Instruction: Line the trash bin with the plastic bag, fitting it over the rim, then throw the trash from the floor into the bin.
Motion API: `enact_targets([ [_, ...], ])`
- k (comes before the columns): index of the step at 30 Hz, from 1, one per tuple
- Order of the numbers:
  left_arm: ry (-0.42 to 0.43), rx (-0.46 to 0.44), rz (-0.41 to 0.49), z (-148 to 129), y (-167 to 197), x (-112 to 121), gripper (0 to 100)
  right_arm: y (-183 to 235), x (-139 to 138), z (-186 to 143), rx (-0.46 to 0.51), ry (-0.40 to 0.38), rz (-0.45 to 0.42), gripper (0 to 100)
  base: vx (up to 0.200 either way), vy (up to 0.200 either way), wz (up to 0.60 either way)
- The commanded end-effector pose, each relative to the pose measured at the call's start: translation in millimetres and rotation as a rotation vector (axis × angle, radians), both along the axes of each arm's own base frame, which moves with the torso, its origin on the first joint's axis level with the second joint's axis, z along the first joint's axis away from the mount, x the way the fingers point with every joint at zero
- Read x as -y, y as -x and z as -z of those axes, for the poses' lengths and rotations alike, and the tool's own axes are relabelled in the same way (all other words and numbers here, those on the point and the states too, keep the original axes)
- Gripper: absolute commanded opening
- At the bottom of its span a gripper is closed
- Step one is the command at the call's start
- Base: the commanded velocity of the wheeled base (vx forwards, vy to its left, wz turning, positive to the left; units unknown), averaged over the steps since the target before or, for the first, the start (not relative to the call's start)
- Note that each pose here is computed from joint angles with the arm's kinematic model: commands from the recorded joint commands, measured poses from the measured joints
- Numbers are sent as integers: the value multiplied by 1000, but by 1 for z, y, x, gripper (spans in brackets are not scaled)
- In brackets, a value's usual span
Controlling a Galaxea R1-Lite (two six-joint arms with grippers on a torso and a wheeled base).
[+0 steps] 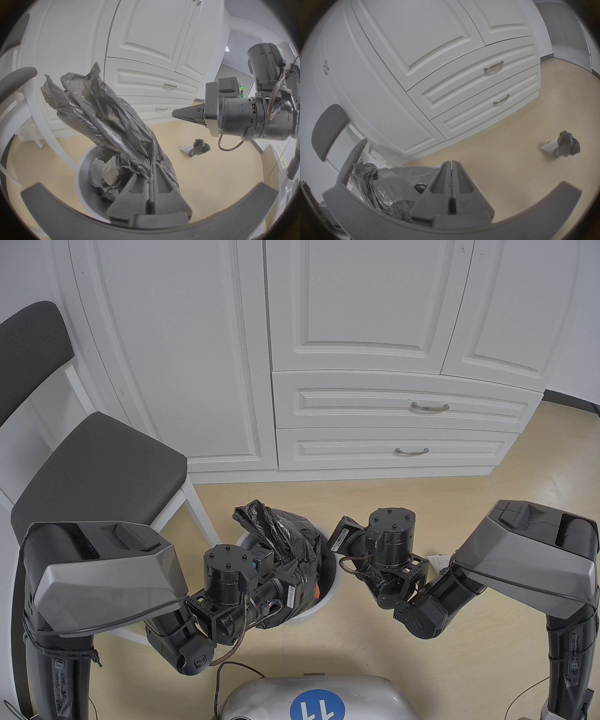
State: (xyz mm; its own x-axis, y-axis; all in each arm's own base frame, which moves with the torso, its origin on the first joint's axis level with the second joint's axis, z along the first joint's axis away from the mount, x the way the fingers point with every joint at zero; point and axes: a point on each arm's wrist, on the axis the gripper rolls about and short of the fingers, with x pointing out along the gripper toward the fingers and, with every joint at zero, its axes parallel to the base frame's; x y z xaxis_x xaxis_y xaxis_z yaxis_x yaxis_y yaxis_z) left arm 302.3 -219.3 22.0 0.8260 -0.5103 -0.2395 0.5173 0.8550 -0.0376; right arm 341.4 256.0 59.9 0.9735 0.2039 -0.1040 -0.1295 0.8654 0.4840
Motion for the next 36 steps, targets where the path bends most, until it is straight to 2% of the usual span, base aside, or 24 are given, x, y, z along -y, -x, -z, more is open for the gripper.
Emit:
enact_targets([
  [1, 0, -1, -1, 1, 0, 0, 0, 1, -1, 1, 0, 0, -3, 0, 0, 0, 0],
  [8, 2, 1, 2, -2, 2, -1, 0, 0, -1, 1, 13, 1, 1, 0, 0, 0, 0],
  [9, 7, 5, 7, -4, 3, 0, 100, 0, -1, 0, 14, 0, 1, 0, 0, 0, 0],
  [15, 29, 30, 18, -15, 11, -3, 100, 1, 0, -3, 19, -4, 3, 0, 0, 0, 0],
  [21, 58, 55, 68, -28, 22, -7, 100, 2, 0, -2, 18, 6, 0, 0, 0, 0, 0],
  [30, 72, 90, 47, -60, 31, -23, 100, 10, -6, 1, 8, 28, -24, 0, 0, 0, 0],
  [31, 48, 60, 18, -64, 29, -34, 100, 11, -7, 2, 6, 33, -26, 0, 0, 0, 0],
  [36, -6, -31, -35, -76, 24, -56, 100, 14, -5, 7, -4, 85, -32, 0, 0, 0, 0],
])
